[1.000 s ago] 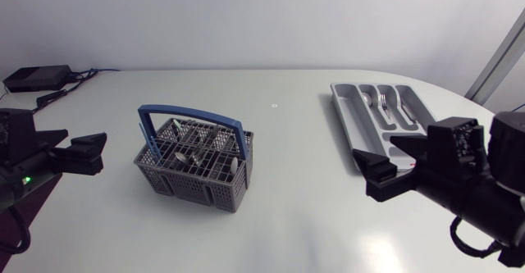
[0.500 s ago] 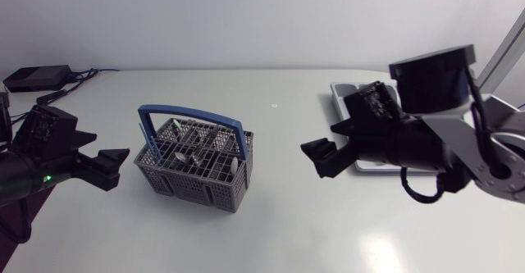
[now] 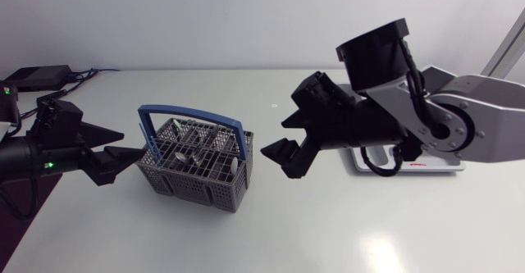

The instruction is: Unload the cutlery basket into the drawer organizer.

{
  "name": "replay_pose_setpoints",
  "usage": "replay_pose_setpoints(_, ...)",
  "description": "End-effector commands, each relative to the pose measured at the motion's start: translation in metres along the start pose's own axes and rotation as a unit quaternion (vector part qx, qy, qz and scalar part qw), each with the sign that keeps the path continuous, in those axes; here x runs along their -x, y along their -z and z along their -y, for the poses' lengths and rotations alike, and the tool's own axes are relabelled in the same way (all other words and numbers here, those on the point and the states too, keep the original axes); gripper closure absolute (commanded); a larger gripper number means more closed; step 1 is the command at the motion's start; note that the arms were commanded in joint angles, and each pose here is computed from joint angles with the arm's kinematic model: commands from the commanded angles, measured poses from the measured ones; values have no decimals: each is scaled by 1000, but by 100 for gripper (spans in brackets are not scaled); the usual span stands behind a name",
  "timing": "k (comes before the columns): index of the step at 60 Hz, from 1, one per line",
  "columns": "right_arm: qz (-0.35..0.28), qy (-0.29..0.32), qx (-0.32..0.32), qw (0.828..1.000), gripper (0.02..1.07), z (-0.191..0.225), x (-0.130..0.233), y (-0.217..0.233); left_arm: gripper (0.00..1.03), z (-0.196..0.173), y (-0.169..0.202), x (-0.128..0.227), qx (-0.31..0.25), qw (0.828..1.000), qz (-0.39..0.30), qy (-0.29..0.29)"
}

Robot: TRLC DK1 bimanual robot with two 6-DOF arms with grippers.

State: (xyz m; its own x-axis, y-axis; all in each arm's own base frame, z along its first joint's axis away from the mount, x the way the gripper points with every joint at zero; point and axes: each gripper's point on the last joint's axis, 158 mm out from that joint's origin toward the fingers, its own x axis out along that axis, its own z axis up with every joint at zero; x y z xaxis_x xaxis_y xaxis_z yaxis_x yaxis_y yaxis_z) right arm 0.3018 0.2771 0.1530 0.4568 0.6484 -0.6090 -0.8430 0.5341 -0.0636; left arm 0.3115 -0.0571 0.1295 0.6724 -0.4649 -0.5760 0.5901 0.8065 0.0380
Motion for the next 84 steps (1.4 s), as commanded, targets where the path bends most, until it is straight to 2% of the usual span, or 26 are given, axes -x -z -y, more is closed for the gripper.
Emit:
replay_pose_setpoints(1, 7, -15, 24, 1000, 15, -4, -13, -13, 12, -1, -14, 3, -36, 999, 18, 6)
replay_pose_setpoints(14, 7, -46, 66, 997, 21, -16, -42, -24, 12, 7, -17, 9, -62, 998, 20, 20)
replay_pose_setpoints(17, 4, -50, 72, 996, 26, -16, -48, -23, 12, 10, -19, 11, -62, 998, 23, 25)
replay_pose_setpoints(22, 11, -60, 77, 995, 37, -18, -55, -25, 12, 15, -19, 11, -68, 997, 21, 35)
replay_pose_setpoints(30, 16, -65, 91, 994, 68, -17, -65, -27, 12, 17, -24, 12, -71, 997, 22, 38)
replay_pose_setpoints(34, 16, -66, 97, 993, 80, -14, -69, -27, 12, 18, -26, 12, -73, 996, 23, 39)
replay_pose_setpoints(38, 16, -74, 97, 992, 80, -15, -74, -26, 12, 19, -26, 12, -74, 996, 23, 41)
replay_pose_setpoints(53, 13, -109, 94, 989, 97, -5, -74, -22, 12, 25, -26, 10, -77, 996, 22, 49)
replay_pose_setpoints(70, -16, -142, 111, 984, 98, 8, -59, 4, 12, 28, -25, 9, -82, 995, 20, 54)
replay_pose_setpoints(84, -35, -144, 139, 979, 98, 48, -31, 24, 12, 35, -24, 7, -89, 994, 20, 64)
